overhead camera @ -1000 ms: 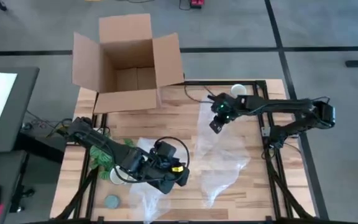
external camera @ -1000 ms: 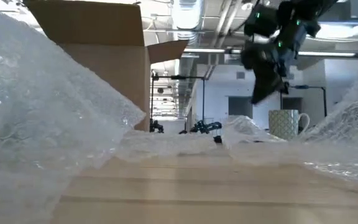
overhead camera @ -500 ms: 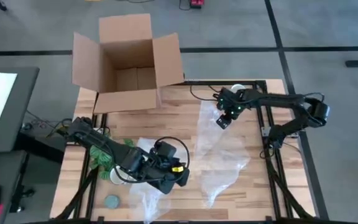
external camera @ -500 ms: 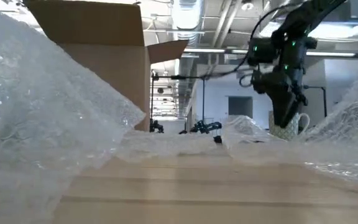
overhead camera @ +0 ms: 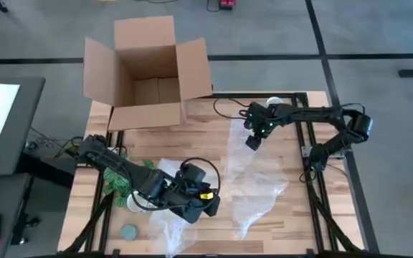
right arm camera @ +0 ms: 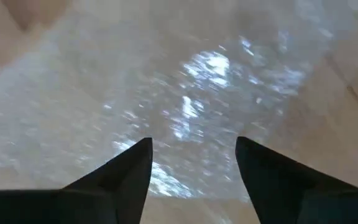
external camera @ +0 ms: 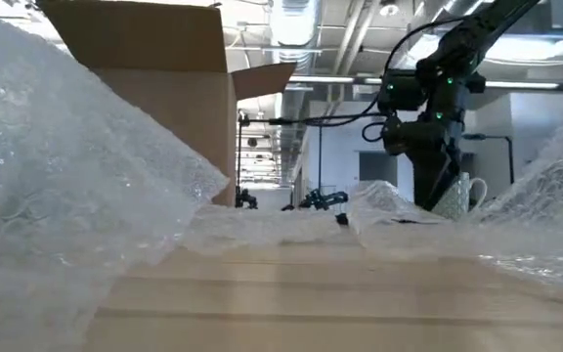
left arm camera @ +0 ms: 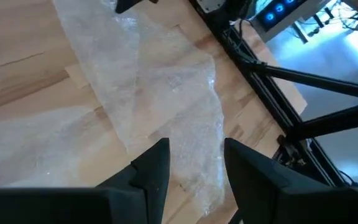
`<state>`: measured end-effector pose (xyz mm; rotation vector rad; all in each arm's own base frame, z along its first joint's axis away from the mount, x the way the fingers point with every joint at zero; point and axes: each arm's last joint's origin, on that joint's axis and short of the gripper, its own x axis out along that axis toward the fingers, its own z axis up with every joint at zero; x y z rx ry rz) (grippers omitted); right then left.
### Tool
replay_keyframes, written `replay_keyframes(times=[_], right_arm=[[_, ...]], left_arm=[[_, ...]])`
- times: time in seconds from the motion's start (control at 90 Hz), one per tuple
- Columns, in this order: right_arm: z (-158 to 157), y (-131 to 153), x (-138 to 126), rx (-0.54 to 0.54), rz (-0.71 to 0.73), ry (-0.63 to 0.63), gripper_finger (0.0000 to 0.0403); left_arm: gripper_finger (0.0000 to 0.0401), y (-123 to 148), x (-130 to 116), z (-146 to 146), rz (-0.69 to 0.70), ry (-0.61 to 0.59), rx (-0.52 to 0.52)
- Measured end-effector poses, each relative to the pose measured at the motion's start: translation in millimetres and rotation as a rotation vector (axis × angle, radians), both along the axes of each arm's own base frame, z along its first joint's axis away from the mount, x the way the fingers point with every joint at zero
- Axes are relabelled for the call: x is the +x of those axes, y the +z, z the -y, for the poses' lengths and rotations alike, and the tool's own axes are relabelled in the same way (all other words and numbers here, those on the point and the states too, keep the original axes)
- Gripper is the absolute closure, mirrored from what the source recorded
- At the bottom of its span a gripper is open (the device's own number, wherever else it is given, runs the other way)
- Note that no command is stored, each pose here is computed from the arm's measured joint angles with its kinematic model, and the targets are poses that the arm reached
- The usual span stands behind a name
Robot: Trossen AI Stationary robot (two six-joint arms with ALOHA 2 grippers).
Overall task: Wrap mug
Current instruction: Prepare the bubble wrap
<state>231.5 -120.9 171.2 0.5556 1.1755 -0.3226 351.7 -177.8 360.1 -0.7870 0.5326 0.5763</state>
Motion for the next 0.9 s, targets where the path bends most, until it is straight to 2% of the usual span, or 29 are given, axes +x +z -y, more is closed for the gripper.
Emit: replay_keyframes(times=[0.133,0.289,0.456,0.722,0.9], right_arm=[[3.3,2.0,3.8,0.006,0.069,0.017,0.0182],[4.3,6.6,10.9,0.090,0.214,0.078,0.0182],[5.2,17.1,24.0,0.248,0.428,0.079,0.0182],[15.3,50.1,47.2,0.325,0.801,0.069,0.0182],[10.1,67.1,43.7,0.350,0.862,0.093,0.0182]], left_arm=[[0.0269,1.4,1.5,0.9,0.016,-0.013,0.002],[0.0269,1.5,1.7,0.9,0.018,-0.012,0.000],[0.0269,1.5,2.0,0.2,0.016,-0.015,0.006],[0.0269,1.5,5.4,-6.6,0.010,-0.008,0.020],[0.0269,1.5,5.2,-6.3,0.010,-0.009,0.019]])
